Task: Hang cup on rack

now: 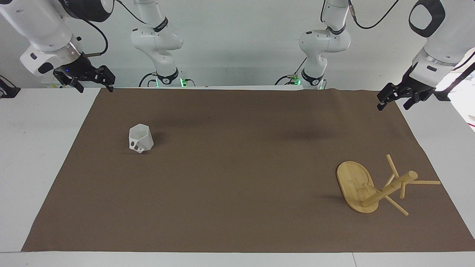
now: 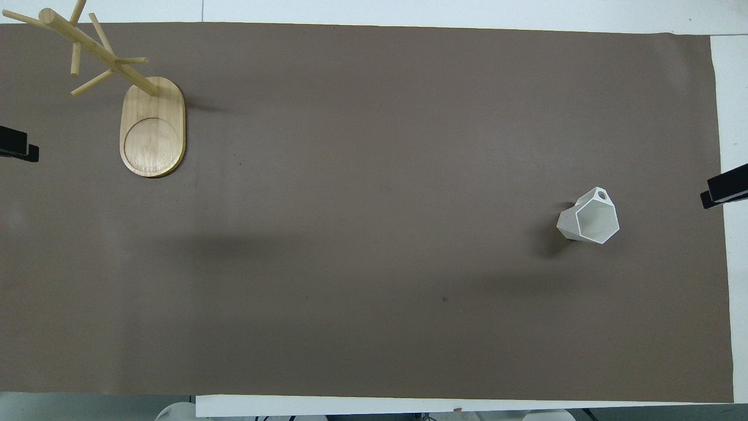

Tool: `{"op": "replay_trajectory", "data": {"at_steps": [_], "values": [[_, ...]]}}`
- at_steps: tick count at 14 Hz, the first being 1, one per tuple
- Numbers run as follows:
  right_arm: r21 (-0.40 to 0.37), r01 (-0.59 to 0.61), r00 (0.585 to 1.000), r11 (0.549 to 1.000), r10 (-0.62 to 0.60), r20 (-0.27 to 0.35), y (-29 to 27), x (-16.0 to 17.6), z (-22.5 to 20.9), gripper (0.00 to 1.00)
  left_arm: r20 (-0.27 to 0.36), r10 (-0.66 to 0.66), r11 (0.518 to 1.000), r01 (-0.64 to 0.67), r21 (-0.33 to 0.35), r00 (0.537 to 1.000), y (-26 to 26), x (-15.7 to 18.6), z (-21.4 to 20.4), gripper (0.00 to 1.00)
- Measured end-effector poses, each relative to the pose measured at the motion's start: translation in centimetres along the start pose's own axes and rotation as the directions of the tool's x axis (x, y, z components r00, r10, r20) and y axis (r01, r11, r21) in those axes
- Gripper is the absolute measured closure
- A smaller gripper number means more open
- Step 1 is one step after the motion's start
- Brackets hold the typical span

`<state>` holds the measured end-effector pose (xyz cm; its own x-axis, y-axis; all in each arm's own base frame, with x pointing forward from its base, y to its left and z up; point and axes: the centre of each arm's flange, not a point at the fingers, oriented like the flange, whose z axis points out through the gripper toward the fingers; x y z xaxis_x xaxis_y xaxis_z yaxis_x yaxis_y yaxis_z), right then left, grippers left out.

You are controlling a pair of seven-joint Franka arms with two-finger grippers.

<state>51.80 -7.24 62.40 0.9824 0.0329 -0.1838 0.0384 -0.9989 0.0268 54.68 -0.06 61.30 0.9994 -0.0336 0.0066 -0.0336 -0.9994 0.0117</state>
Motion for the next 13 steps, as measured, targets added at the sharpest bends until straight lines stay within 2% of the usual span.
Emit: {"op": "replay_trajectory", "data": {"at_steps": [9,11,13], "values": [[0.000,0.015,1.000,1.000,-0.015,-0.002,-0.03,-0.03,-0.06,0.00,-0.001,-0.018,1.000,0.018,0.003,1.000,0.62,-0.01,-0.05,0.00],[-0.001,0.108,0.994,0.994,-0.108,-0.005,0.07,-0.17,-0.19,0.00,-0.001,-0.018,1.000,0.018,0.003,1.000,0.62,-0.01,-0.05,0.00],[-0.010,0.254,0.967,0.967,-0.254,-0.024,0.21,0.02,-0.36,0.00,-0.001,-0.018,1.000,0.018,0.003,1.000,0.62,-0.01,-0.05,0.00]]}}
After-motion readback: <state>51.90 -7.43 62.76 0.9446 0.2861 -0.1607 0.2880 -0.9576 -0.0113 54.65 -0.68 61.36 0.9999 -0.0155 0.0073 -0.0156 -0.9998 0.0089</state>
